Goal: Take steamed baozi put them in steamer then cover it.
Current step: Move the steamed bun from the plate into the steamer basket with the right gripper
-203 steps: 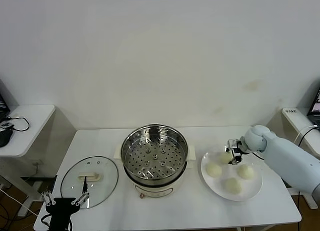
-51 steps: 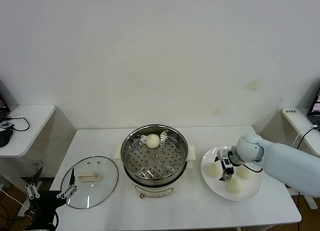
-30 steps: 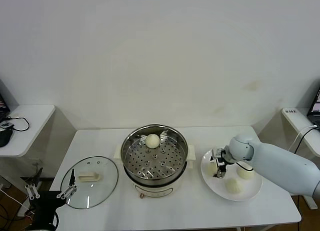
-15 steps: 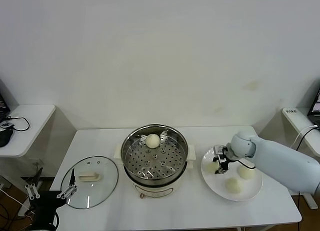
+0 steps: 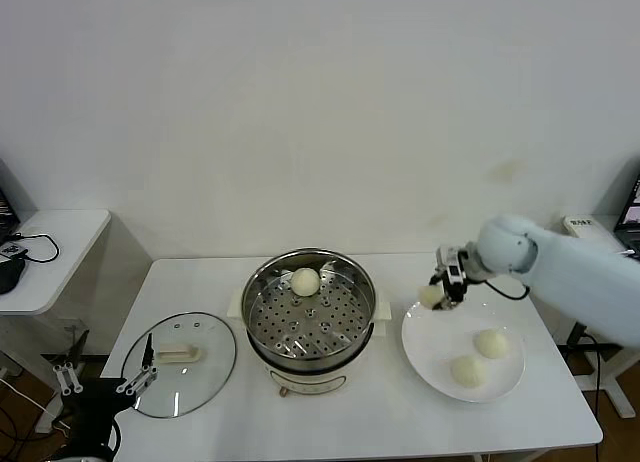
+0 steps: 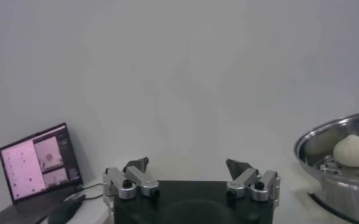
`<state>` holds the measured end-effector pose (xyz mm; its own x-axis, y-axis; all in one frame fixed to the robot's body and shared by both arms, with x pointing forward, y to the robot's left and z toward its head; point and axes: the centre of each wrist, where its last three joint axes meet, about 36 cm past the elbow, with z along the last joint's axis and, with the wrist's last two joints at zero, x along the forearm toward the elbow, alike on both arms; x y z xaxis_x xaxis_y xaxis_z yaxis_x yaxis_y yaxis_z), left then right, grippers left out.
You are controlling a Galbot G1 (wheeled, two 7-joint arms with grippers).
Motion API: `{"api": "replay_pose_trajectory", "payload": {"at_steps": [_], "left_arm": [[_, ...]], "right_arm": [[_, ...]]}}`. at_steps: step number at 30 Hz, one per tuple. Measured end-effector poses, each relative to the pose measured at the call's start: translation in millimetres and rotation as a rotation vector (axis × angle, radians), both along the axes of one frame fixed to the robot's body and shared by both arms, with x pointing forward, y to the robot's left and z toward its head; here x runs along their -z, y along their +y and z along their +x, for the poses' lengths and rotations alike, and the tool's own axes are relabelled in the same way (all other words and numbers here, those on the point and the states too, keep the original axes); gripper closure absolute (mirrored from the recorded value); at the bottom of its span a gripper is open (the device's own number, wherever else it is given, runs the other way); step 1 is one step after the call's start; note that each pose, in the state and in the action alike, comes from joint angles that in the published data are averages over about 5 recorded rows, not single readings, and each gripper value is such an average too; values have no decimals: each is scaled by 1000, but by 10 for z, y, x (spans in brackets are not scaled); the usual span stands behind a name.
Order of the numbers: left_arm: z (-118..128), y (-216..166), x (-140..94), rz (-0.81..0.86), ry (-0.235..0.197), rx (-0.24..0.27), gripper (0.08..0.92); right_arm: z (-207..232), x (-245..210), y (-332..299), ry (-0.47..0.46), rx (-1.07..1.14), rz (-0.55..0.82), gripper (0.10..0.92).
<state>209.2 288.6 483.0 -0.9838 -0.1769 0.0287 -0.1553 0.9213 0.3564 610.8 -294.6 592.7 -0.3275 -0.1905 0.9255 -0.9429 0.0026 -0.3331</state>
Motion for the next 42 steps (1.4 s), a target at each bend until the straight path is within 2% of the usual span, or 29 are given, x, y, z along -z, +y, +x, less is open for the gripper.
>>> {"api": "replay_pose_trajectory", "payload": {"at_steps": [8, 14, 20, 28, 42], "left_arm": [[32, -8, -9, -1, -8, 11, 177], [46, 15, -38, 4, -17, 12, 177], [61, 42, -59, 13, -25, 7, 177], [83, 86, -95, 17, -33, -4, 177], [103, 123, -126, 20, -42, -16, 177]], "right_arm": [[-59, -813, 535, -64, -62, 68, 448], [-111, -1042, 1048, -65, -107, 112, 445], [-130, -956, 1644, -32, -155, 135, 445], [-144, -605, 2323, 24, -200, 131, 445], [-109, -55, 2965, 76, -218, 121, 442]]}}
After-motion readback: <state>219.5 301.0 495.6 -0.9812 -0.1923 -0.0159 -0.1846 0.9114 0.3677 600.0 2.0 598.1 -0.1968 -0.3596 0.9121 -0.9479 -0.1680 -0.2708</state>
